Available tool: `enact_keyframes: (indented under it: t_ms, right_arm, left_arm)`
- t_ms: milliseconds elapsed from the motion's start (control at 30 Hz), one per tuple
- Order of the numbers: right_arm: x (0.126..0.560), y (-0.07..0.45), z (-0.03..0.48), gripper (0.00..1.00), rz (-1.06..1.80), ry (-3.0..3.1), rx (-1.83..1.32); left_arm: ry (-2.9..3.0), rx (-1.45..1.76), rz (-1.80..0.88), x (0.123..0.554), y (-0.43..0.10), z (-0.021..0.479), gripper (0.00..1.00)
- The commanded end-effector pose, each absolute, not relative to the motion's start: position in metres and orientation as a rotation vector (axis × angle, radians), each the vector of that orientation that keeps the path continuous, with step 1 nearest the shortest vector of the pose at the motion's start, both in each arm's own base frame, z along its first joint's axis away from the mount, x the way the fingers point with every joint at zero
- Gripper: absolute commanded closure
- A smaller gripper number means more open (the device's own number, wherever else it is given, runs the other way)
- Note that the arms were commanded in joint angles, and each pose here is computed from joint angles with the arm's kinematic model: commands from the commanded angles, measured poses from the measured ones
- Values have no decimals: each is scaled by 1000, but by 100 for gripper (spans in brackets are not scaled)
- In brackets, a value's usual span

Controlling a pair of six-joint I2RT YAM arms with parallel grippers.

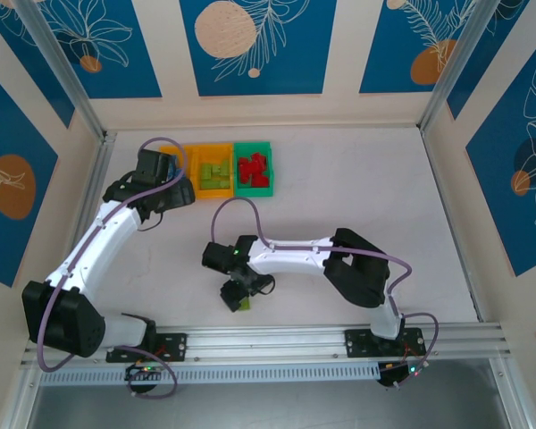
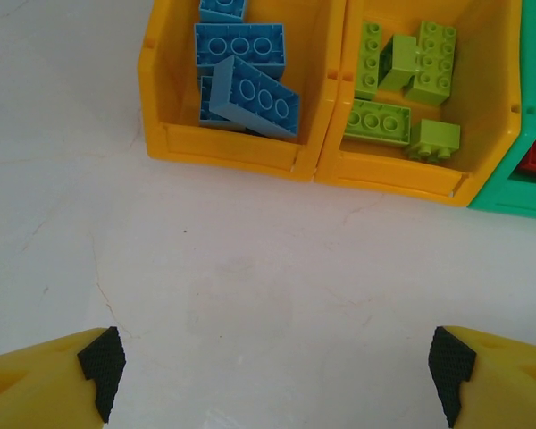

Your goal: Sort the legos into containers by color

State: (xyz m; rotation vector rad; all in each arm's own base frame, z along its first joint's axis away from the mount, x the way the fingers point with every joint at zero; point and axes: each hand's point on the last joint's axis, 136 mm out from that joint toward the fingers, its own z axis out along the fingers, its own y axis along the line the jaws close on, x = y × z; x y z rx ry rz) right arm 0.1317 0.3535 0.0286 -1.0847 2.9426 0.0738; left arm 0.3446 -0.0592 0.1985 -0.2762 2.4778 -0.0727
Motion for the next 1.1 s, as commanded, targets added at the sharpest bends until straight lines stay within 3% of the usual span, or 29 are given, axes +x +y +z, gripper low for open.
enact_keyframes:
  t_ms: [0,367,633,833,1067]
  right_arm:
    - [134,347,26,25,44,2980,-1091]
    - [152,309,19,62,-183,3022,-842]
    - [177,300,32,68,-141,2967,-708]
    - [252,317,103,69,163,2760,-540]
    - [391,354,174,68,411,2481,-422]
  left_arm:
    - [2450,-283,-36,347,-50,204,10]
    - [2462,-171,-57,350,-58,205,7]
    - [2456,-108,-120,352,-69,208,7]
    - [2433,135,-306,339,-100,216,7]
    - [2367,273,-443,324,-120,233,9]
